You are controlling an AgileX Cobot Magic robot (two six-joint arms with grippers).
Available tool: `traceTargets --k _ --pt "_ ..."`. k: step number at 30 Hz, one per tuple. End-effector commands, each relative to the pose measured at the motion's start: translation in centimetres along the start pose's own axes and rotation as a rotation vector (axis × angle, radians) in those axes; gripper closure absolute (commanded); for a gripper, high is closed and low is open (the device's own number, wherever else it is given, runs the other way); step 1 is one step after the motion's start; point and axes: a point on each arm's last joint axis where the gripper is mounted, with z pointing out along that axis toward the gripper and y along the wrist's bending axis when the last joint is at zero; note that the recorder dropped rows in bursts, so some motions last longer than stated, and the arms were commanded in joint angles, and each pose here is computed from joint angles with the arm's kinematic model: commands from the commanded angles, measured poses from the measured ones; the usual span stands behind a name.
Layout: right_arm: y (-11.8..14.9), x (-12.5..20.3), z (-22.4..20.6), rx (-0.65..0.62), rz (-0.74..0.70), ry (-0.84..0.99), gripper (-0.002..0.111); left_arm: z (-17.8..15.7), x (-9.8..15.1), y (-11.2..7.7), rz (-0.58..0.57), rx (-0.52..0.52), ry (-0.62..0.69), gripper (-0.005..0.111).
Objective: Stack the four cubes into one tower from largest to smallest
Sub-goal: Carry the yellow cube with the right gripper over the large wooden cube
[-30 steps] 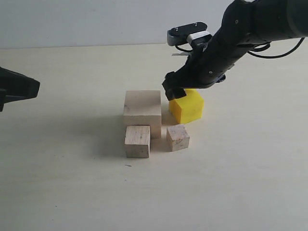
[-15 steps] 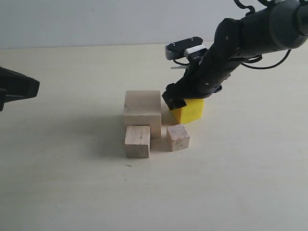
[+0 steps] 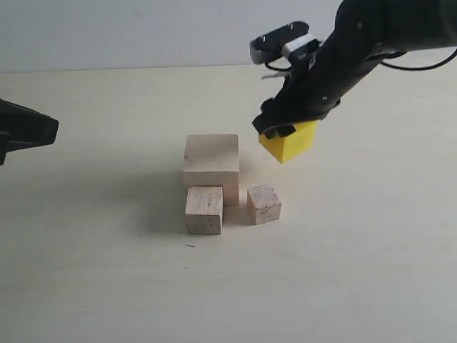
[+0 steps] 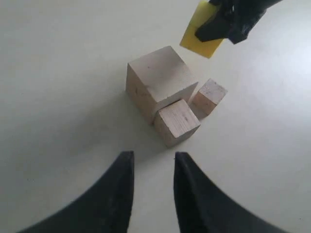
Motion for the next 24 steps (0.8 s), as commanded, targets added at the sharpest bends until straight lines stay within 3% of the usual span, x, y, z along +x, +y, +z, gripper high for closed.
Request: traceTargets --k 1,7,16,24 --pt "0.1 -1.4 -4.2 0.016 -0.006 -0.115 0.108 -0.1 0.1 0.1 0.001 -0.007 -0.005 0.077" --pt "1.3 -3.0 -7.0 -0.112 0.089 -0.091 0.108 0.1 0.2 0.1 -0.004 -0.009 -0.004 0.077" --pt "6.3 -4.9 -9.3 -0.208 0.008 -0.059 0.108 0.4 0.7 0.2 -0.017 -0.011 -0.002 0.077" --pt "8.6 -4.4 -9.3 -0.147 0.008 0.006 0.108 0.4 0.6 0.2 -0.031 -0.007 -0.017 0.077"
